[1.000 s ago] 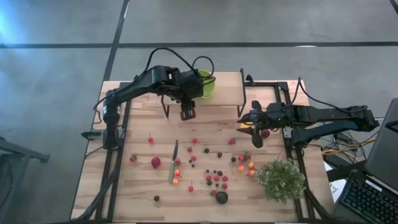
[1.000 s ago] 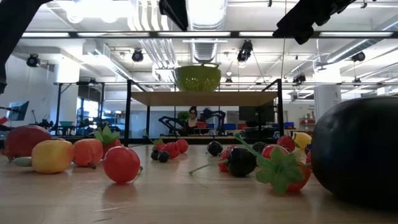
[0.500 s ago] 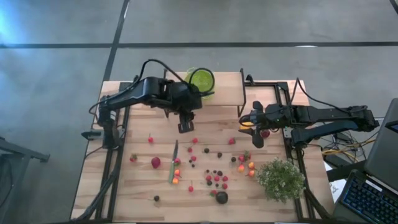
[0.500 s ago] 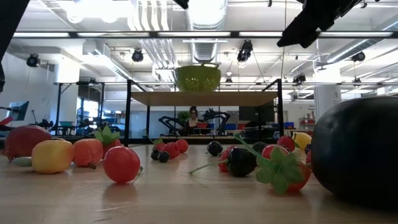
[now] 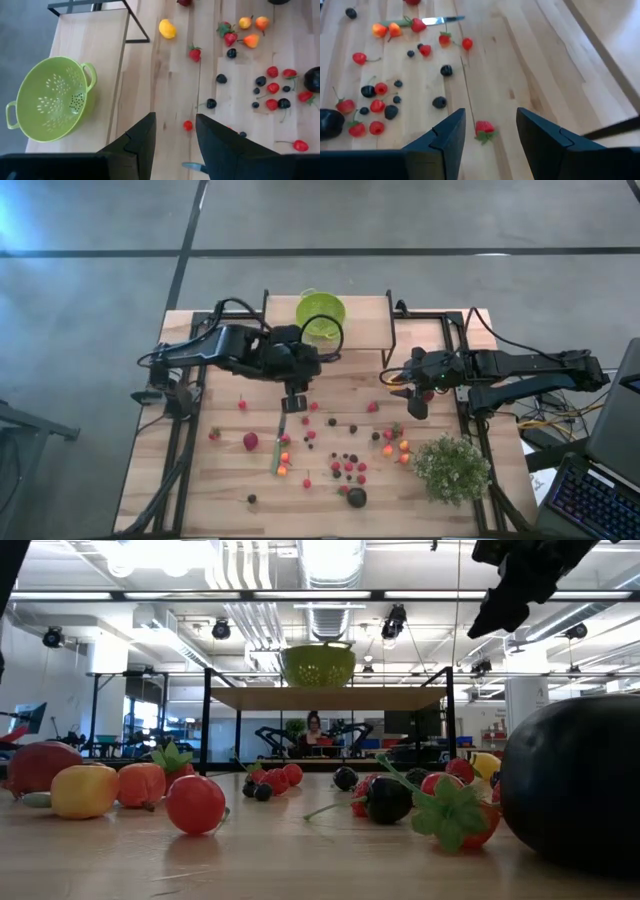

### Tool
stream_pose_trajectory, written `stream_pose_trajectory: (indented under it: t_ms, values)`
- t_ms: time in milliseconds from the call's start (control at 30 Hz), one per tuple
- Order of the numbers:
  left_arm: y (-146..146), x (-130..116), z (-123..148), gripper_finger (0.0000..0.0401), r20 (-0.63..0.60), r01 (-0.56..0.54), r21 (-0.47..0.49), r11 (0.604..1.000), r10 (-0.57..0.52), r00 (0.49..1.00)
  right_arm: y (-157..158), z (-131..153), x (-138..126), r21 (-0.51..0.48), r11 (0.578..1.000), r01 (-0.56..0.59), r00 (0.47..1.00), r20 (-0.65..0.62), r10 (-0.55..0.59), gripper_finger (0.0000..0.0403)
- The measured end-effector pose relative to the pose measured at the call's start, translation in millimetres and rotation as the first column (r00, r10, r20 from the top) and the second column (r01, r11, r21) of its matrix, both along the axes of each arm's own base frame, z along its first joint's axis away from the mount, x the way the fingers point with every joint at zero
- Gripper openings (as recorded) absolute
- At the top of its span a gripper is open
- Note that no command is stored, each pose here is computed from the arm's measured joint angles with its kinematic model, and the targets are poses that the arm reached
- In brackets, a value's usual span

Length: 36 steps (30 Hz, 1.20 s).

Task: Pick & Place Fruit
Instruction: Put the mango into the green colander on the shelf

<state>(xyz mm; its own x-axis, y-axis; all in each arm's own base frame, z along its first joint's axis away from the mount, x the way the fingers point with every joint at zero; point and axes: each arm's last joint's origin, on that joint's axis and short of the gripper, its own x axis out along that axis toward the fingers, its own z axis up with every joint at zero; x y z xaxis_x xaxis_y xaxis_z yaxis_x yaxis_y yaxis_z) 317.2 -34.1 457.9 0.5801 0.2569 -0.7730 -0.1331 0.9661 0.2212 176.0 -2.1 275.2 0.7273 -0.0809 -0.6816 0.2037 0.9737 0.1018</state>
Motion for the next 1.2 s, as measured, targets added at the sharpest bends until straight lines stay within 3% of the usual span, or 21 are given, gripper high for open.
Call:
stream_pose_trajectory:
  t_ms: [433, 800, 1200]
  values:
    - [-30.1, -22.4, 12.5, 0.0145, 0.046, 0.050, 0.027, 0.998, -0.051, 0.998, 0.0, -1.0, -0.9, 0.008, 1.000, 0.007, 1.000, -0.013, -0.006, 0.0138]
    - [-28.5, -74.9, 40.4, 0.0145, 0.152, 0.039, 0.014, 0.999, -0.041, 0.987, 0.0, -1.0, -0.9, 0.007, 1.000, 0.005, 1.000, -0.012, -0.005, 0.0117]
    - [-14.2, -116.6, 11.7, 0.0145, 0.212, 0.009, 0.034, 0.999, -0.016, 0.977, 0.0, -0.9, -0.8, -0.007, 1.000, -0.008, 1.000, -0.012, 0.008, 0.0100]
